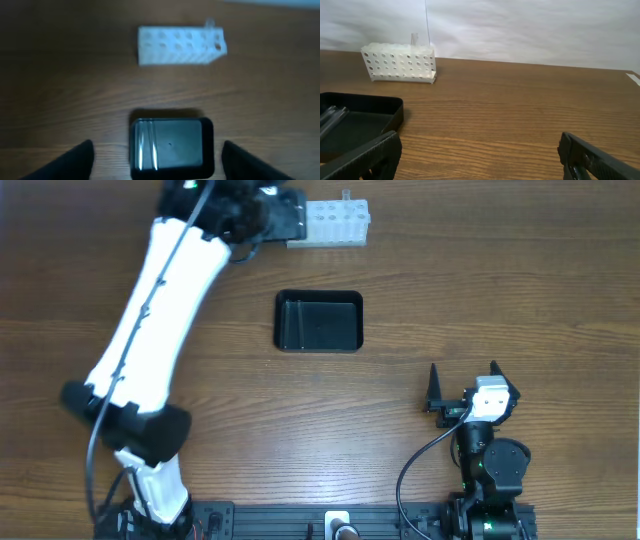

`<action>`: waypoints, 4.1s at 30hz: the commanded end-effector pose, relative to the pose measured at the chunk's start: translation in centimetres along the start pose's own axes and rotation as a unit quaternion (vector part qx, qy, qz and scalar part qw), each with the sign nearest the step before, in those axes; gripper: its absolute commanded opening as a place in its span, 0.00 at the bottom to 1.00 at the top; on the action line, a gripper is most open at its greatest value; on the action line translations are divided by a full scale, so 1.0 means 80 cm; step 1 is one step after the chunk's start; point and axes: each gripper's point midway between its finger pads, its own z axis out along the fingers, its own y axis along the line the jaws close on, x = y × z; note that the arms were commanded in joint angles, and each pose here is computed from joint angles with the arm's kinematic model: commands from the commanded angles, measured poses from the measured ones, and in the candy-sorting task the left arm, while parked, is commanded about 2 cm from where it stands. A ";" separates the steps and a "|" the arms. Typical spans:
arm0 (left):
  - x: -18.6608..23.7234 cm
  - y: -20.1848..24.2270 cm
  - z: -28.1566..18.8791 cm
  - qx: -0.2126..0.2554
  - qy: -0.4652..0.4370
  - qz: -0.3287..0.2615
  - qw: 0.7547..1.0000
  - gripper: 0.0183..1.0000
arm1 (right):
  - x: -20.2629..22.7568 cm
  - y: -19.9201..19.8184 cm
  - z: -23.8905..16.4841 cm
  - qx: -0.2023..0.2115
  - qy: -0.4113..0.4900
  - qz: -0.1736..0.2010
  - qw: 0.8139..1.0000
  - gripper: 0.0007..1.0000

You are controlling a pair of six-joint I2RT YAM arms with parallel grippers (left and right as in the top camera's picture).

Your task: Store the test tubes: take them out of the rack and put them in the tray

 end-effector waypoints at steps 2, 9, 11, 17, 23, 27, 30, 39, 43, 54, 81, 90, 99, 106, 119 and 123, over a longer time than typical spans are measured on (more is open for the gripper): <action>-0.006 0.031 -0.064 -0.011 -0.048 -0.016 0.999 1.00 | 0.002 -0.004 0.000 0.008 0.000 0.003 1.000 0.99; 0.027 0.059 -0.089 -0.024 -0.089 -0.020 0.996 1.00 | 0.002 -0.004 0.000 0.008 0.000 0.003 1.000 0.99; 0.054 0.073 -0.090 -0.033 -0.080 -0.019 0.996 1.00 | 0.002 -0.004 0.000 0.008 0.000 0.003 1.000 0.99; 0.111 0.102 -0.086 -0.037 -0.082 -0.021 0.996 1.00 | 0.002 -0.004 0.000 0.008 0.000 0.003 1.000 0.99; 0.123 0.125 -0.085 -0.010 -0.158 -0.049 0.986 1.00 | 0.002 -0.004 0.000 0.008 0.000 0.003 1.000 0.99; 0.131 0.147 -0.087 0.018 -0.222 -0.075 0.972 1.00 | 0.002 -0.004 0.000 0.008 0.000 0.003 1.000 0.99; 0.137 0.167 -0.093 0.025 -0.275 -0.092 0.957 1.00 | 0.002 -0.004 0.000 0.008 0.000 0.003 1.000 0.99; 0.166 0.218 -0.106 0.024 -0.419 -0.122 0.899 1.00 | 0.002 -0.004 0.000 0.008 0.000 0.003 1.000 0.99; 0.179 0.233 -0.108 0.029 -0.472 -0.120 0.873 1.00 | 0.002 -0.004 0.000 0.008 0.000 0.003 1.000 0.99; 0.228 0.258 -0.083 0.002 -0.527 -0.076 0.846 1.00 | 0.002 -0.004 0.000 0.008 0.000 0.003 1.000 0.99; 0.277 0.247 -0.029 -0.038 -0.435 0.033 0.899 1.00 | 0.002 -0.004 0.000 0.008 0.000 0.003 1.000 0.99; 0.277 0.246 -0.029 -0.036 -0.435 0.034 0.899 1.00 | 0.002 -0.004 0.000 0.008 0.000 0.003 1.000 0.99; 0.277 0.246 -0.028 -0.036 -0.434 0.034 0.899 1.00 | 0.002 -0.004 0.000 0.008 0.000 0.003 1.000 0.99; 0.277 0.246 -0.028 -0.036 -0.434 0.034 0.899 1.00 | 0.002 -0.004 0.000 0.008 0.000 0.003 1.000 0.99; 0.277 0.246 -0.028 -0.036 -0.434 0.034 0.899 1.00 | 0.002 -0.004 0.000 0.008 0.000 0.003 1.000 0.99; 0.277 0.246 -0.028 -0.036 -0.434 0.034 0.899 1.00 | 0.002 -0.004 0.000 0.008 0.000 0.003 1.000 0.99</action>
